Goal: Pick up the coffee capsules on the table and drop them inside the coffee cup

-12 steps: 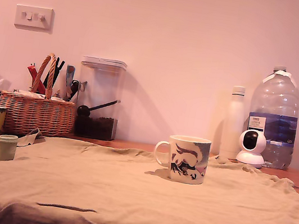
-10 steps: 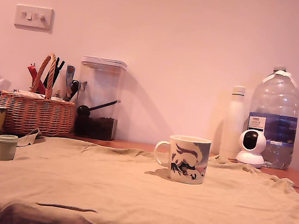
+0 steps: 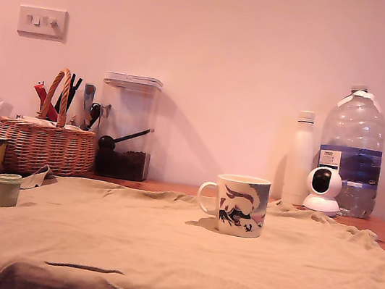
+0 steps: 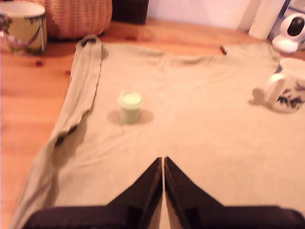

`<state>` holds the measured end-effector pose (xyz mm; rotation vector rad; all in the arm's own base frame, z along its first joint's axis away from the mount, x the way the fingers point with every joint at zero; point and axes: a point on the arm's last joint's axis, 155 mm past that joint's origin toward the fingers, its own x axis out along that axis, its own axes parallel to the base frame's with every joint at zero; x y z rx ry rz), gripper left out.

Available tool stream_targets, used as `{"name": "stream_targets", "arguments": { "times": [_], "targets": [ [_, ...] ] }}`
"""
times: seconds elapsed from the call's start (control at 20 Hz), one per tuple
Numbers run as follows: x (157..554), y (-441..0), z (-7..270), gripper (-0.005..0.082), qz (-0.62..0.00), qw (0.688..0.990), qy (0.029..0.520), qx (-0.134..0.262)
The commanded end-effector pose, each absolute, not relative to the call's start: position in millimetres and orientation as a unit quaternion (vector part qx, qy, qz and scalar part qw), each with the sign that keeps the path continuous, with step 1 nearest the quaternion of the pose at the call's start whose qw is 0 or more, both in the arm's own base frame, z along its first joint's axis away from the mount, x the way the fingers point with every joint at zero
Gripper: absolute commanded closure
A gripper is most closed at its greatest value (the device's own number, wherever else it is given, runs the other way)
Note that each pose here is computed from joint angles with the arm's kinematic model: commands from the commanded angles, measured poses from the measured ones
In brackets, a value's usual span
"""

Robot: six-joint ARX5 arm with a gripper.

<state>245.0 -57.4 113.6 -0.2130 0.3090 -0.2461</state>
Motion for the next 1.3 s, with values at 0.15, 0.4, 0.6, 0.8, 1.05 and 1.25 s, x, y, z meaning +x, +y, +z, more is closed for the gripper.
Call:
{"name": "stream_targets", "arguments": {
  "times": [0.15, 0.4, 0.6, 0.8, 1.05, 1.25],
  "targets": [
    [251, -57, 129, 0.0788, -0.125, 0.980, 0.115, -0.107],
    [256, -57, 149, 0.0777, -0.128, 0.983, 0.075, -0.105],
    [265, -54, 150, 0.0553, -0.117, 0.985, 0.073, -0.105],
    [278, -55, 144, 0.0312, -0.116, 0.984, 0.081, -0.105],
    [289, -58, 118, 0.0220, -0.113, 0.980, 0.124, -0.103],
    [299, -59, 112, 0.0220, -0.115, 0.982, 0.124, -0.088]
  ]
}}
